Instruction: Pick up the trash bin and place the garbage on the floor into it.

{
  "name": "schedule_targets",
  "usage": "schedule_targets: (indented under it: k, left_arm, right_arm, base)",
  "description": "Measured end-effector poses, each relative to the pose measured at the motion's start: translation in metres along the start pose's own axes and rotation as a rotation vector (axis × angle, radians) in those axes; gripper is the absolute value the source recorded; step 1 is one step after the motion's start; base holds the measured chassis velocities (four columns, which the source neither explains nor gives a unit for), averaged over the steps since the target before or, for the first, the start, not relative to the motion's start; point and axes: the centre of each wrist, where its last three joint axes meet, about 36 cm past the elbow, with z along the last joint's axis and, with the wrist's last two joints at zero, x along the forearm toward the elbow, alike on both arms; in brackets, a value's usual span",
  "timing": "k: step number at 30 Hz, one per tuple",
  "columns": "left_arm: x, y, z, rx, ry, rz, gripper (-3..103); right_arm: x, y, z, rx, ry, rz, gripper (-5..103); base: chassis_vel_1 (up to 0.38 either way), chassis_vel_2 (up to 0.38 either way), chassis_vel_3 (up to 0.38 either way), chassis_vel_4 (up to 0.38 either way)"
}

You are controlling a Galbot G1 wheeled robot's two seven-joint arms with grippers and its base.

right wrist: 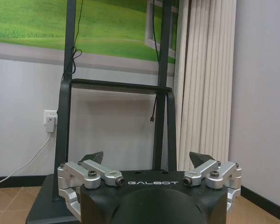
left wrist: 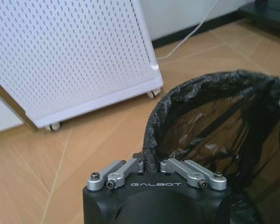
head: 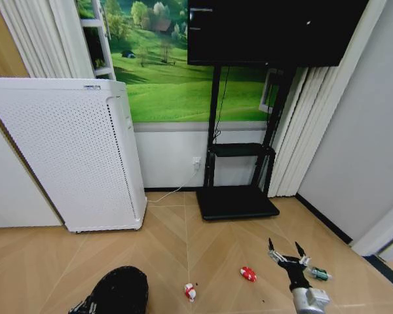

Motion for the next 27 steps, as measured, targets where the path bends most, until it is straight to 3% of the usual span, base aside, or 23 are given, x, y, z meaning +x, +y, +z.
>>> schedule_targets:
  k: [6,18,21,23,24,26,27]
  left_arm:
    - [0.007,0.004,-0.031,-0.029,-0.108,-0.049,5]
    - [0.021,0.012,-0.087,-0.056,-0.280,-0.068,5]
    - [0.026,0.016,-0.105,-0.070,-0.338,-0.071,5]
    - [0.029,0.021,-0.128,-0.082,-0.415,-0.080,5]
    - [0.029,0.021,-0.128,-0.082,-0.415,-0.080,5]
    - [0.030,0.026,-0.146,-0.090,-0.488,-0.077,5]
    - [0.030,0.026,-0.146,-0.090,-0.488,-0.077,5]
  right_arm:
    - [0.000,0.002,0.001,0.002,0.001,-0.001,100]
    - [0.004,0.002,0.005,0.008,0.007,0.001,100]
    - [0.005,0.002,0.005,0.009,0.007,0.001,100]
    - [0.005,0.001,0.005,0.010,0.008,0.000,100]
    - [0.005,0.001,0.005,0.010,0.008,0.000,100]
    - [0.006,0.001,0.006,0.006,0.012,-0.002,100]
    - [0.006,0.001,0.006,0.006,0.012,-0.002,100]
  base:
    - [0.000,0.000,0.000,0.000]
    - [0.000,0.000,0.000,0.000]
    - [0.000,0.000,0.000,0.000]
    - [0.000,0.000,0.000,0.000]
    - [0.000,0.000,0.000,0.000]
    - [0.000,0.000,0.000,0.000]
    - [0.000,0.000,0.000,0.000]
